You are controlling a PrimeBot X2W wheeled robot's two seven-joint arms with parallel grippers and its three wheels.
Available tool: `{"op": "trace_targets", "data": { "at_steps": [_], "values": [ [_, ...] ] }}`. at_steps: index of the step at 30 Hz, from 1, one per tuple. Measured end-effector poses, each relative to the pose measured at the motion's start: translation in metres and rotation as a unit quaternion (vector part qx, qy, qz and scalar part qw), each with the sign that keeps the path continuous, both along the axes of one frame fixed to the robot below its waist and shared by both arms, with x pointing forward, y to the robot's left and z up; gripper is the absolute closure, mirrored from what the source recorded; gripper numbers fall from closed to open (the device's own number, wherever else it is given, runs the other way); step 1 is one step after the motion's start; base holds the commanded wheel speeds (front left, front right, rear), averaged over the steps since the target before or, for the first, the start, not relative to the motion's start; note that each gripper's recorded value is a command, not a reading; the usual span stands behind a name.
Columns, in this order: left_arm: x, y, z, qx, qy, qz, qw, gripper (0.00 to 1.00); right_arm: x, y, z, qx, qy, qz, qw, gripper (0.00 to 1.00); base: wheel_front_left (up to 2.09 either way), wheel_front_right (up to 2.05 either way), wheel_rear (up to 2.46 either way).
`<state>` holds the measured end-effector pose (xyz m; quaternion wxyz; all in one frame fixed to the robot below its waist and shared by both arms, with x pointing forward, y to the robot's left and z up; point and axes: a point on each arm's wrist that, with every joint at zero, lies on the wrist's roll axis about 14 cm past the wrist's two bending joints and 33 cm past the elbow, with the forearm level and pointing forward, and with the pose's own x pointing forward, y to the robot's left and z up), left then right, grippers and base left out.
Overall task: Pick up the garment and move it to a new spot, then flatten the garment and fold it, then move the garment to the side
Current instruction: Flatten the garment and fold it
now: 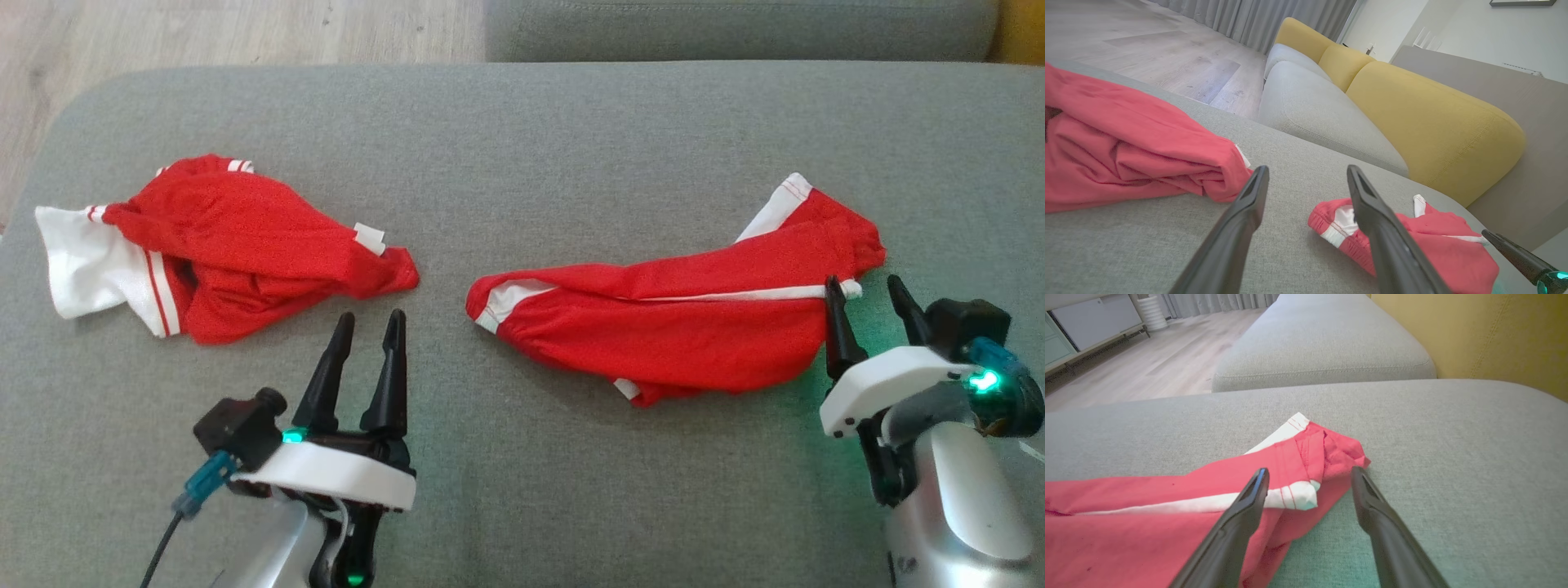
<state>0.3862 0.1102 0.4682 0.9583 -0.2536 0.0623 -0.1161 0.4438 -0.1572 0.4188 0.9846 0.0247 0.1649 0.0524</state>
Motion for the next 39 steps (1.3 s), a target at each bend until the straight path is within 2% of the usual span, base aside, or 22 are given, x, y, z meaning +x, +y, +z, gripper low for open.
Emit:
{"op": "trace_targets", "data": {
  "at_steps": [6,24,39],
  "values": [
    [0.001,-0.002,-0.007,-0.001,0.007,-0.003,1.000,0.00,0.001,0.008,-0.016,-0.011,0.021,0.015,1.000,0.00,0.00,0.00,0.00],
    [0.007,-0.008,-0.007,-0.002,0.004,-0.010,1.000,0.00,0.001,0.016,-0.023,-0.021,0.027,0.032,0.999,0.00,0.00,0.00,0.00],
    [0.007,-0.010,-0.007,-0.005,0.003,-0.013,1.000,0.00,-0.004,0.020,-0.030,0.001,0.051,0.031,0.998,0.00,0.00,0.00,0.00]
  ]
}}
